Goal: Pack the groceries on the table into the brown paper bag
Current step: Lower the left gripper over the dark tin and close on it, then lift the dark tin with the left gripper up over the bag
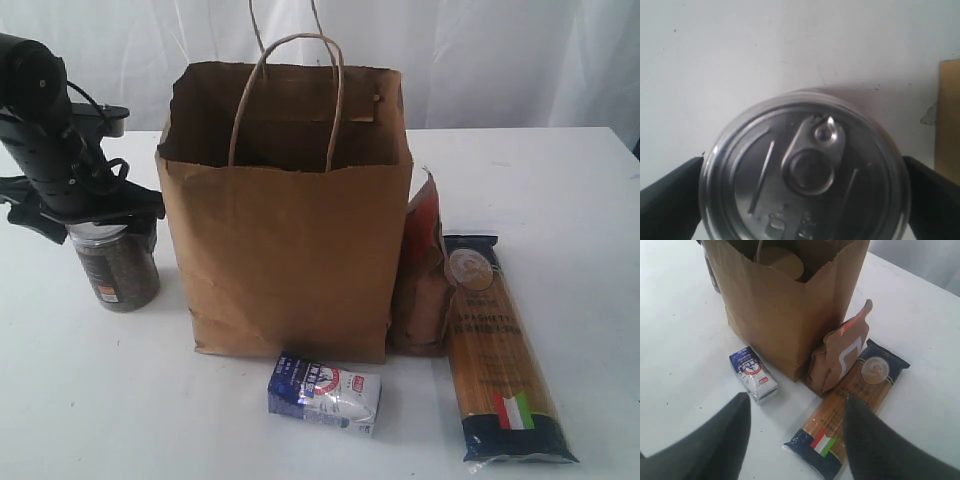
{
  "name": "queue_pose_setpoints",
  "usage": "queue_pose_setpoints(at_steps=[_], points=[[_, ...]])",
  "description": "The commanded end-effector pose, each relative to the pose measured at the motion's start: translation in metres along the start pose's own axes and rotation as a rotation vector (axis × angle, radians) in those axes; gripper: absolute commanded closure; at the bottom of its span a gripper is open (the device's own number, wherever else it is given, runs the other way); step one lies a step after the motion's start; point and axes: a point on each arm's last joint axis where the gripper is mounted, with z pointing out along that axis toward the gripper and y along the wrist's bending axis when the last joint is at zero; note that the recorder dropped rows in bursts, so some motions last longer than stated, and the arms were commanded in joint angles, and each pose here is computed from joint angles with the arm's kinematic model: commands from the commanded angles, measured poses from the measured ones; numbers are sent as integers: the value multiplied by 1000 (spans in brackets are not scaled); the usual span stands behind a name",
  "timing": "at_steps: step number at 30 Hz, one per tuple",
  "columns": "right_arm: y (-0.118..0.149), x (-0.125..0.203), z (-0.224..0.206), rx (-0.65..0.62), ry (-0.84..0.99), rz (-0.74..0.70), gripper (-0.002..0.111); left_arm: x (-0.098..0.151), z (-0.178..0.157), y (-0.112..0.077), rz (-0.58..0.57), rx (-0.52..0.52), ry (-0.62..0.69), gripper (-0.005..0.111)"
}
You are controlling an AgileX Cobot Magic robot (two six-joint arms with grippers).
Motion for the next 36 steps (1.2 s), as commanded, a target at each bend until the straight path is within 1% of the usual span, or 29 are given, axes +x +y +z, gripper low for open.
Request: queue_pose_setpoints(at_steps=[1,2,4,9,12,14,17,20,26,29,33,36], points=[[0,3,-1,5,14,0,56,1,-1,1,-19,0,18,14],[0,3,-1,5,22,0,56,1,-1,1,-19,0,18,23],[0,4,-1,4,30,0,56,1,-1,1,-19,0,18,44],[0,6,-1,-2,55,2,56,-1,-4,1,-17,4,-1,105],[0,6,-1,-2,55,2,56,-5,-14,1,-9,3,-8,106],[0,6,-1,-3,48,3,56,-9,-28,1,12,5,-30,107],[0,4,-1,-2,31,3,56,-15,-55,3,8,10,-79,107],[0,3,-1,-2,22,3,56,-17,-83,4,32,11,-120,107],[0,3,-1,-2,18,3,56,-15,-140,9,101,3,-144,107],[0,3,-1,-2,16,3,56,-13,-172,12,107,6,-206,107],[0,3,-1,-2,16,3,56,-7,-218,10,102,78,-324,107],[0,3,-1,-2,16,3,56,-2,-245,3,139,181,-371,107]])
